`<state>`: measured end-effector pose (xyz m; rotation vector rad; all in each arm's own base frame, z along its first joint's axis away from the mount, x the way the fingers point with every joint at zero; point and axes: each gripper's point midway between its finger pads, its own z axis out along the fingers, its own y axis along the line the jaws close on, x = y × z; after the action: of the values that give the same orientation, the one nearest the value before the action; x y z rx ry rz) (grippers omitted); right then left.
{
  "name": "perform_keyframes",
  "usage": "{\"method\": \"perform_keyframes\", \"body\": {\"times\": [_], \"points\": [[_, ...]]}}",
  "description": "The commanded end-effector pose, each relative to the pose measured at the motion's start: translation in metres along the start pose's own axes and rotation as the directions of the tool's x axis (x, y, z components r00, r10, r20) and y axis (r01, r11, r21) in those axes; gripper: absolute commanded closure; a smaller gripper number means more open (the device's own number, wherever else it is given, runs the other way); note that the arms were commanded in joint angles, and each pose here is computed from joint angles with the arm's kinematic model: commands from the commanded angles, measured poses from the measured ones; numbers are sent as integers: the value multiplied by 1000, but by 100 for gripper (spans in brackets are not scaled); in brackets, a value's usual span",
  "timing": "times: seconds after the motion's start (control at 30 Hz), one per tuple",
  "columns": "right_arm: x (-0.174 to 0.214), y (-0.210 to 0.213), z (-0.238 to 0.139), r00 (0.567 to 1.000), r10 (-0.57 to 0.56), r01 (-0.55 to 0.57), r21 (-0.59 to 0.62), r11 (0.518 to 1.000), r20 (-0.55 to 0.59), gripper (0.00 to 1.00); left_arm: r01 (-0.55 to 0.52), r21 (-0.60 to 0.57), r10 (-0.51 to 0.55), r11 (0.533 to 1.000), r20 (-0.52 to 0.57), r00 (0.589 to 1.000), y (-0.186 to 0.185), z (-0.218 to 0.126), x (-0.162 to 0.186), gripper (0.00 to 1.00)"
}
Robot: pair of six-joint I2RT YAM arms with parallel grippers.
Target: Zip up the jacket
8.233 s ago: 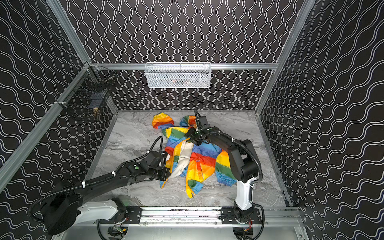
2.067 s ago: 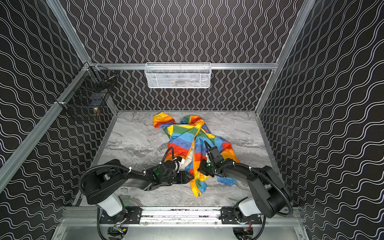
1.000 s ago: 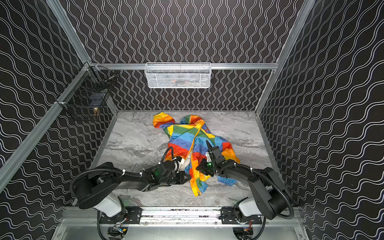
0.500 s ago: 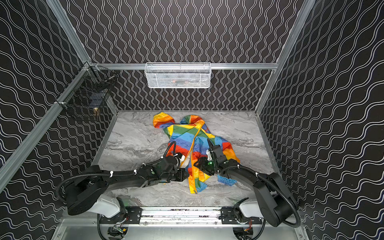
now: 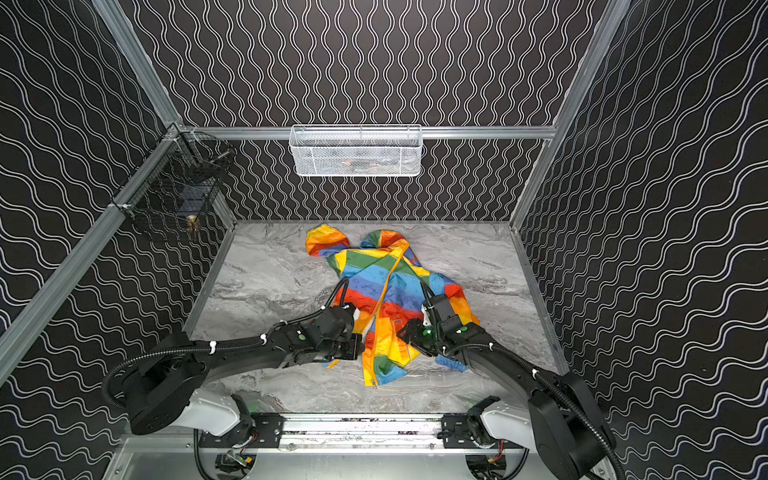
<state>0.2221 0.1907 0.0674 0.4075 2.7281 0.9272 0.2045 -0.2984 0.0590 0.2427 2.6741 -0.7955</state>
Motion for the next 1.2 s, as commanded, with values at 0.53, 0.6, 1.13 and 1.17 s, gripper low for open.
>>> {"method": "perform_keyframes", "body": {"times": [0.53,0.6,1.13,1.17], "points": [[17,-39,12,998,68,-66,86,994,-17,45,-13,-75,14,997,11,1000,20,-9,-11,100],[17,-40,15,997,70,-69,82,994,-18,48,-15,-71,15,997,6,1000,20,-8,-10,100],[-1,-29,11,999,39,-40,101,994,12,98,1,-77,0,997,11,1000,34,-18,-18,83],[-2,-30,10,999,38,-39,104,994,13,99,-1,-75,2,997,16,1000,33,-21,-20,77]]}}
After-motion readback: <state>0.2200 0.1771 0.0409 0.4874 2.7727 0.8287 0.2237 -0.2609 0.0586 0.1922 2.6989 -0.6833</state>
